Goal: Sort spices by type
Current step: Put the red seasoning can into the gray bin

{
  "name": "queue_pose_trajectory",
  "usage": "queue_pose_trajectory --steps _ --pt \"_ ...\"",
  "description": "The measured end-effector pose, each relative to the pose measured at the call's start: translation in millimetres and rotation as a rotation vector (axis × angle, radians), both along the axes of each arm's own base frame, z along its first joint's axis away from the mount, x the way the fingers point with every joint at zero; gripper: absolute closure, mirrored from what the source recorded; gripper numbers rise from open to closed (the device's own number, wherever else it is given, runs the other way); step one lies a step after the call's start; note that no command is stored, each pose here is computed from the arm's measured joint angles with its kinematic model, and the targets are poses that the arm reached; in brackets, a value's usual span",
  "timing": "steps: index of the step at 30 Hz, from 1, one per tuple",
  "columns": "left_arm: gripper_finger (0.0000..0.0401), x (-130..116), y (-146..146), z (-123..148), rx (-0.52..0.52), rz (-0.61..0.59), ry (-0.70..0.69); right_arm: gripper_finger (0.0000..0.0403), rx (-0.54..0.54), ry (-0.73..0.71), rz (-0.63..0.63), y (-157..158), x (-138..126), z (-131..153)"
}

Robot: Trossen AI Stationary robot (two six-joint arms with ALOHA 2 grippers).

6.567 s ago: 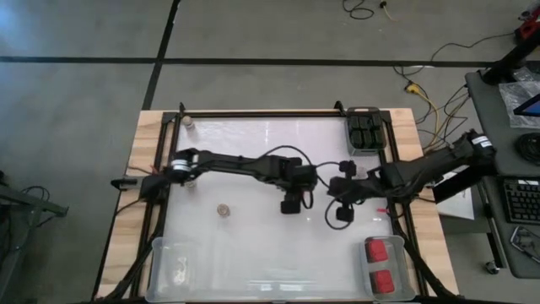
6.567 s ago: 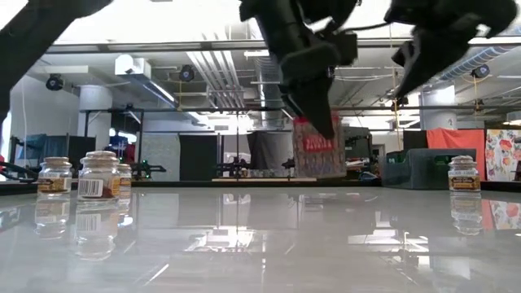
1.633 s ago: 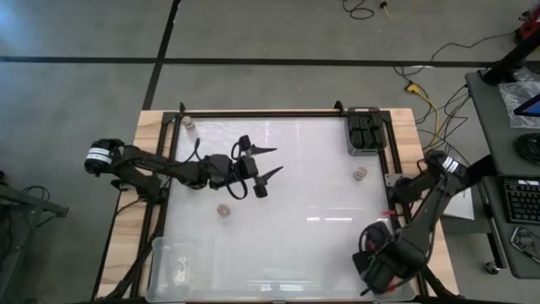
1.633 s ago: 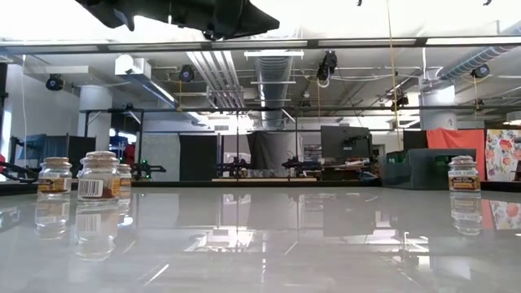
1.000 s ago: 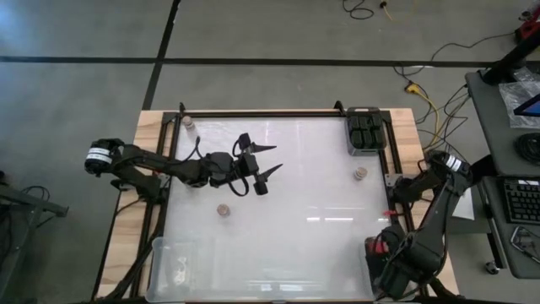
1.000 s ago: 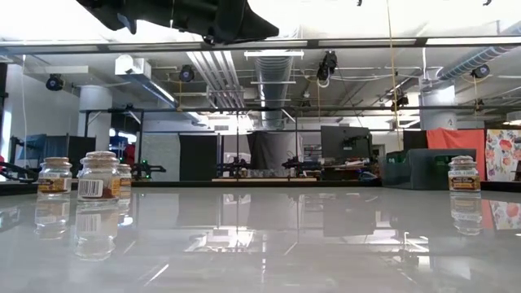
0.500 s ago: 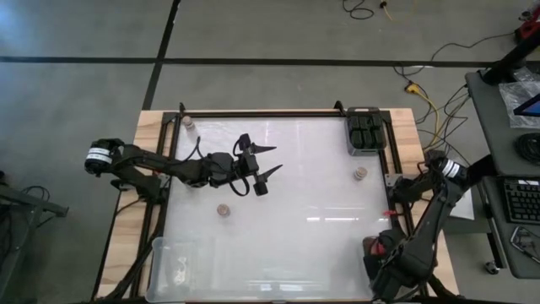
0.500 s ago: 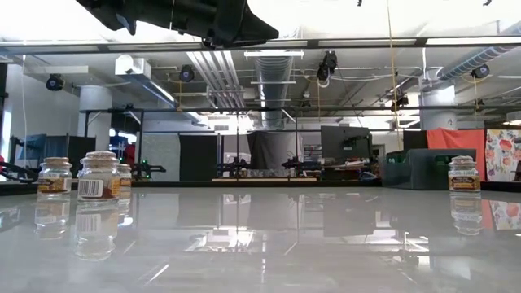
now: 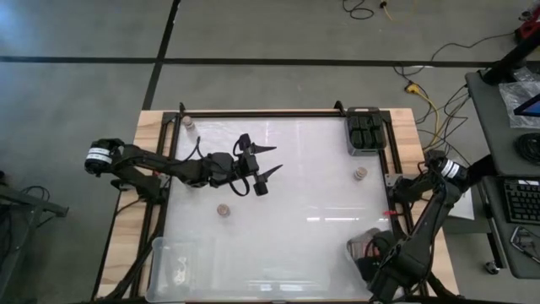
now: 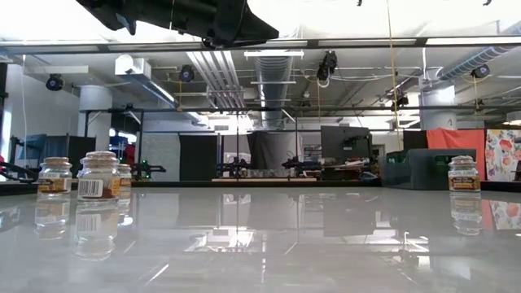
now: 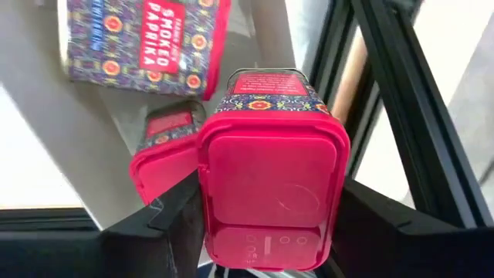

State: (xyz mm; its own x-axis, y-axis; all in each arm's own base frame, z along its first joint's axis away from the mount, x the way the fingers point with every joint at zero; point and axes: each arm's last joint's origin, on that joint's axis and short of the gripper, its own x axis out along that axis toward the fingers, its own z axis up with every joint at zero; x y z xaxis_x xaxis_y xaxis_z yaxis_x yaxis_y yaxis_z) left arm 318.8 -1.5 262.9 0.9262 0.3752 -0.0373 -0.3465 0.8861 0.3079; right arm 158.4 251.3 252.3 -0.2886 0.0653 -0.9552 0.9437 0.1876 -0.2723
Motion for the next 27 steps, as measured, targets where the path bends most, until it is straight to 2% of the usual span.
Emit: queue_pose_trajectory --steps 4,12,16,27 --pt "0.0145 0 0 0 0.0 0.0 0.0 0.0187 0.005 -0.016 0.007 1 1 -2" --pt "0.0145 0 0 0 0.001 0.0 0.0 0.0187 0.096 -0.049 0.031 6 3 -15" --pt "0.0145 0 0 0 0.001 0.0 0.0 0.0187 0.108 -0.038 0.066 6 2 -23" --pt "0.0145 0 0 0 0.001 0.0 -0.001 0.0184 0.19 -0.03 0.086 12 4 -16"
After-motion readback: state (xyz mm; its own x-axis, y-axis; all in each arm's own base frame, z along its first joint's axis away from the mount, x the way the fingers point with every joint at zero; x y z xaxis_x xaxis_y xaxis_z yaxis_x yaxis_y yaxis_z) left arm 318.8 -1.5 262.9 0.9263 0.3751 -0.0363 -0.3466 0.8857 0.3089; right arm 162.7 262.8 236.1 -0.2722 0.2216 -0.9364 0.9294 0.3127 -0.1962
